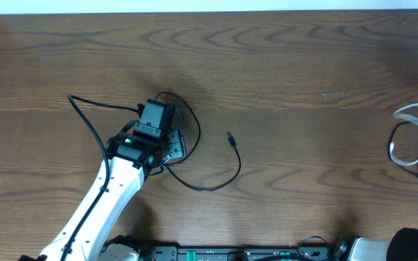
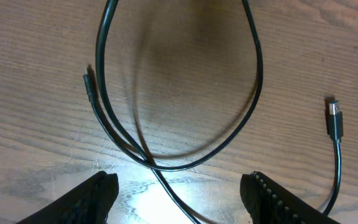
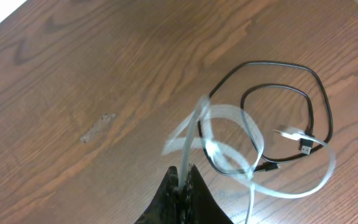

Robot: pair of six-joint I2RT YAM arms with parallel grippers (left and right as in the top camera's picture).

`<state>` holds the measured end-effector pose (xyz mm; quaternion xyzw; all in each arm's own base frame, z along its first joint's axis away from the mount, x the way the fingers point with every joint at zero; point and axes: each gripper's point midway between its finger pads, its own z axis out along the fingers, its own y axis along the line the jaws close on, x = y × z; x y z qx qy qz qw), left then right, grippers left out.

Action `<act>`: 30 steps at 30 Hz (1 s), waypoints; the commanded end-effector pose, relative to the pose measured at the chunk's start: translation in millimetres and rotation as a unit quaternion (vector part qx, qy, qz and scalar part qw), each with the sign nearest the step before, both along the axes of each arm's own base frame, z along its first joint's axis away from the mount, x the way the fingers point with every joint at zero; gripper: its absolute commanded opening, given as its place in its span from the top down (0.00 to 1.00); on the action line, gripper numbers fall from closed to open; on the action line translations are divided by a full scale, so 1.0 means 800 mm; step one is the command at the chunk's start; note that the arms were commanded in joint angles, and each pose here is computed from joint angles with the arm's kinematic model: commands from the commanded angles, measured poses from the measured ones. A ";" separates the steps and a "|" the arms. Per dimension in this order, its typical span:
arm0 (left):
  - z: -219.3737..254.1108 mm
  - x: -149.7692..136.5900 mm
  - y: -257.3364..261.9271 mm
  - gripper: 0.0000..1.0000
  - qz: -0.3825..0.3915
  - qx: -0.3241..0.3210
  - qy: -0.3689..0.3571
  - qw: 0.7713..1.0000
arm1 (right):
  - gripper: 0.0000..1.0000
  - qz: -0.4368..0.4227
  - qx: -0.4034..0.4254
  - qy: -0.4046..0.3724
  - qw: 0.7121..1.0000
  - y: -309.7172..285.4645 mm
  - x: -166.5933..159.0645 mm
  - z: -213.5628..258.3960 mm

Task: Untangle cables

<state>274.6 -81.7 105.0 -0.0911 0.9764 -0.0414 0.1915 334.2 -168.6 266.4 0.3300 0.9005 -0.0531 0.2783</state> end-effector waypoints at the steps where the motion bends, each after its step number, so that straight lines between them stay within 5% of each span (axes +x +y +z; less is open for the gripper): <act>1: 0.000 0.002 -0.007 0.31 -0.004 -0.018 -0.001 1.000 | 0.99 0.057 0.053 -0.021 0.997 0.033 0.011 0.003; 5: 0.024 0.013 -0.079 0.35 -0.105 -0.151 -0.028 0.983 | 0.99 0.278 0.227 -0.072 0.931 0.167 0.014 0.021; 11: 0.079 0.011 -0.151 0.35 -0.213 -0.303 -0.067 0.927 | 0.99 0.386 0.291 -0.042 0.874 0.269 -0.010 0.027; 20: 0.115 0.012 -0.178 0.18 -0.267 -0.360 -0.104 0.888 | 0.99 0.568 0.365 -0.103 0.730 0.422 -0.034 0.084; 25: 0.147 -0.006 -0.199 0.13 -0.338 -0.411 -0.123 0.838 | 0.99 0.597 0.376 -0.116 0.699 0.461 -0.040 0.099; 30: 0.150 -0.005 -0.200 0.12 -0.343 -0.413 -0.129 0.834 | 0.99 0.616 0.377 -0.113 0.683 0.481 -0.050 0.101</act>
